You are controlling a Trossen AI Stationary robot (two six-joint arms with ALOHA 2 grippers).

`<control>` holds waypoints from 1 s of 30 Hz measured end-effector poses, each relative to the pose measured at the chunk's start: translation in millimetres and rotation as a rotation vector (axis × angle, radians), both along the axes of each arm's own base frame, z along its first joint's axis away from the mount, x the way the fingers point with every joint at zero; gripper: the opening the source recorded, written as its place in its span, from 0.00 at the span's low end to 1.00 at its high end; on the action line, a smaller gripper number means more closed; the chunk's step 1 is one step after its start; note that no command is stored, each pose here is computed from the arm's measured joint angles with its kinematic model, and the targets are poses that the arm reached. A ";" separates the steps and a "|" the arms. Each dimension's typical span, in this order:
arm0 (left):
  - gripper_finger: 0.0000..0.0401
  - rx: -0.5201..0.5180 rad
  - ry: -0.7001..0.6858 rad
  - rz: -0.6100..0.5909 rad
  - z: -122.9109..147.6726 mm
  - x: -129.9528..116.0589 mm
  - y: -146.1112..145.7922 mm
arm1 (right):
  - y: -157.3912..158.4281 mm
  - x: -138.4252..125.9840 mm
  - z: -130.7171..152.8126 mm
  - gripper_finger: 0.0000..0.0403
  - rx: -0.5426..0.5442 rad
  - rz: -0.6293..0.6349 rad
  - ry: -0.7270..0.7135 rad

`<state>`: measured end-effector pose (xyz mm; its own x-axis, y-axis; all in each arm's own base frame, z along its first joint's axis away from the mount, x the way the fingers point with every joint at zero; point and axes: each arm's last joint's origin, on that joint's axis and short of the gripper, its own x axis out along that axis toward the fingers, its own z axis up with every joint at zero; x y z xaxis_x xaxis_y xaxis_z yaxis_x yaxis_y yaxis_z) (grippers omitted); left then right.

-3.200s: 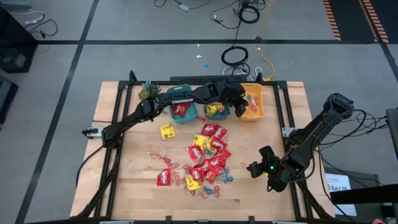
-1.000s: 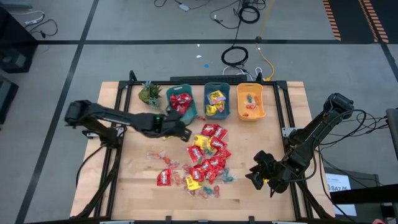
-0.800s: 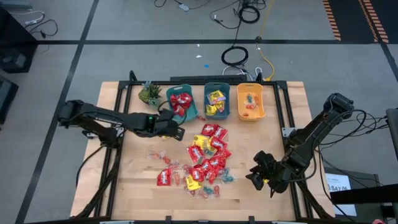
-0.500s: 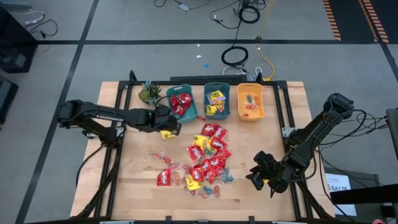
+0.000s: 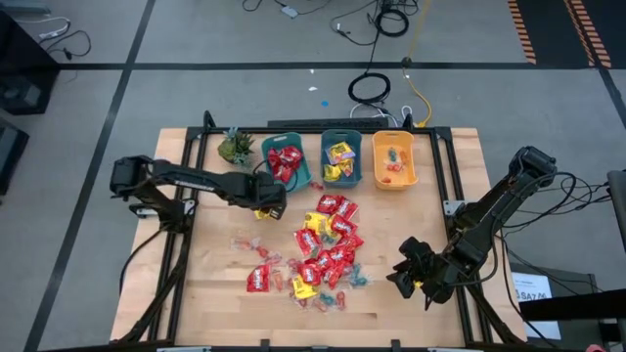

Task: Sort candy
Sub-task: Put the yellow candy into the blue bin

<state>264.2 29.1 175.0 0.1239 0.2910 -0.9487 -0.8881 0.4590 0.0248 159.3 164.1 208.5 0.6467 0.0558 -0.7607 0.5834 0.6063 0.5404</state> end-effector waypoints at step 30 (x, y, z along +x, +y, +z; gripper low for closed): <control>0.01 -0.187 -0.021 -0.074 11.0 -19.3 -30.9 | -0.4 -0.3 -0.3 0.50 -0.021 0.017 0.003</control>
<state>245.0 -1.8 186.0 0.1592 0.0994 -0.9822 -0.8513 0.5177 -0.0856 159.0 163.7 208.2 0.6435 0.0506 -0.7638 0.5748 0.6271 0.5257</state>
